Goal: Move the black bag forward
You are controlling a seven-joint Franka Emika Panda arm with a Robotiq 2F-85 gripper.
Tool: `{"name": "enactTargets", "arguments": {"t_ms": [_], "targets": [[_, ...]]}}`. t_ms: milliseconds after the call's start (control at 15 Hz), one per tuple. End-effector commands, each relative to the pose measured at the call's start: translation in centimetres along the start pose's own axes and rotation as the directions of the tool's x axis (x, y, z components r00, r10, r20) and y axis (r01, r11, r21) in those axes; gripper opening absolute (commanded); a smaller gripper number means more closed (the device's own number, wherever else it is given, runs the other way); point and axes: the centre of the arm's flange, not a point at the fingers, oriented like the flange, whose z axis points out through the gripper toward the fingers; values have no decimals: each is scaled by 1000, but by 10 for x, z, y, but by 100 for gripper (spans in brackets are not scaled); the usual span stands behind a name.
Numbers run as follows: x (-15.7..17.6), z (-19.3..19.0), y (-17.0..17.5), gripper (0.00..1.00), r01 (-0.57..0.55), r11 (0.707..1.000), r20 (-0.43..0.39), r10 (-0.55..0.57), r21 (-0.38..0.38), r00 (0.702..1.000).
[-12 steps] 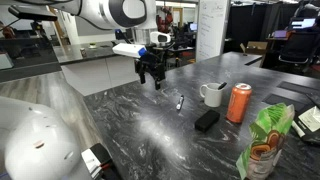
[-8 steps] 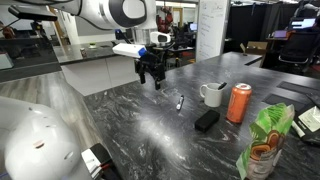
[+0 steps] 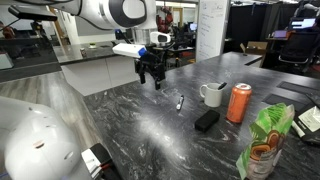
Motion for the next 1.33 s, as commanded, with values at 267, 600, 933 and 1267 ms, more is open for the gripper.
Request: {"name": "enactTargets", "arguments": {"t_ms": [267, 600, 933, 1267], "targets": [[-4, -23, 24, 100, -71, 995, -91, 64, -75, 994], [10, -48, 75, 100, -141, 981, -214, 110, -133, 970], [46, -20, 120, 100, -101, 936, -166, 46, -338, 985], [39, -9, 132, 100, -74, 900, -116, 27, -429, 993]]}}
